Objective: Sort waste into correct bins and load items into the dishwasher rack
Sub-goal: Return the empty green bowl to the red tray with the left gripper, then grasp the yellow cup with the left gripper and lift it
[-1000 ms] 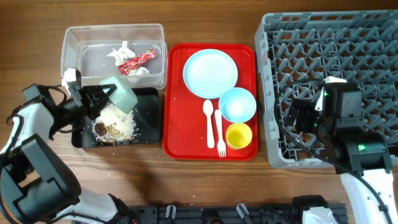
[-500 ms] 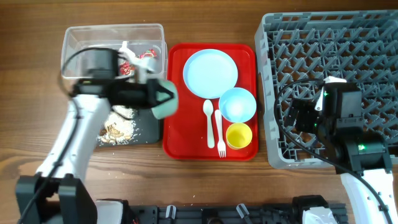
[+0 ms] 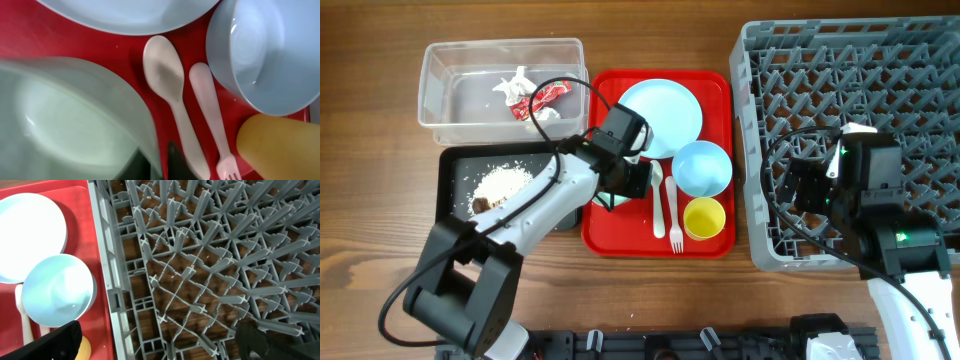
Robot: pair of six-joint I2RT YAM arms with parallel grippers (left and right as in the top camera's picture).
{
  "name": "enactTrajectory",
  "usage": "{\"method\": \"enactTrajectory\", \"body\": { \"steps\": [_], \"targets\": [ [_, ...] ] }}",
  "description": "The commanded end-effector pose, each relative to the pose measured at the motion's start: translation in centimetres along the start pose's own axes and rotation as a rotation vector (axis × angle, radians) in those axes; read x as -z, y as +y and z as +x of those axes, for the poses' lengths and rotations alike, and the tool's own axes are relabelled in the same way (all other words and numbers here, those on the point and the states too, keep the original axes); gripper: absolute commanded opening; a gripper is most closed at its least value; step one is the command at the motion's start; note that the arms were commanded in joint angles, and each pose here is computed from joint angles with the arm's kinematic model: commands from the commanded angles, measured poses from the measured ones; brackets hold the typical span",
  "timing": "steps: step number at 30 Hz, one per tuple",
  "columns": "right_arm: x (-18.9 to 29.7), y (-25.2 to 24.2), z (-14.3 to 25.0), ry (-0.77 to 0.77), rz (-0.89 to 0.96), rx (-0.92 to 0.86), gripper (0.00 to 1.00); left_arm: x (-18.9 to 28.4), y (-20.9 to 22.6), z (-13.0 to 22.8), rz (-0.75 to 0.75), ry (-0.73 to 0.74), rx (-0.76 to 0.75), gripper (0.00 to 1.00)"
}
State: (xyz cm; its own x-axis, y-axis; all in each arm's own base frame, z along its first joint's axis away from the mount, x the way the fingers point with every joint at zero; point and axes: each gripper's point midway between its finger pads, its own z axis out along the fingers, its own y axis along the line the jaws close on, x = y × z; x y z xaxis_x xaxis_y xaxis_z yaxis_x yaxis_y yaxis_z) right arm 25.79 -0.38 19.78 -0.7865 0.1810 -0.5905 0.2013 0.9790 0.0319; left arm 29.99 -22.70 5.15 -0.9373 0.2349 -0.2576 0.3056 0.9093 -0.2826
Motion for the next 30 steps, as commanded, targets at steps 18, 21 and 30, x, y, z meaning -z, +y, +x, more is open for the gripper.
{"method": "enactTrajectory", "body": {
  "steps": [18, 21, 30],
  "targets": [
    [0.5, -0.2, -0.6, -0.018, 0.011, -0.044, 1.0, 5.2, -9.0, -0.5, 0.285, -0.018, -0.113, 0.62],
    [0.5, -0.2, -0.6, -0.018, 0.011, -0.044, 1.0, 3.9, -10.1, 0.9, 0.26, 0.022, -0.155, 0.63],
    [0.5, -0.2, -0.4, -0.012, 0.013, -0.04, 1.0, -1.8, -9.1, 4.6, 0.131, 0.189, -0.168, 0.49]
  ]
}}
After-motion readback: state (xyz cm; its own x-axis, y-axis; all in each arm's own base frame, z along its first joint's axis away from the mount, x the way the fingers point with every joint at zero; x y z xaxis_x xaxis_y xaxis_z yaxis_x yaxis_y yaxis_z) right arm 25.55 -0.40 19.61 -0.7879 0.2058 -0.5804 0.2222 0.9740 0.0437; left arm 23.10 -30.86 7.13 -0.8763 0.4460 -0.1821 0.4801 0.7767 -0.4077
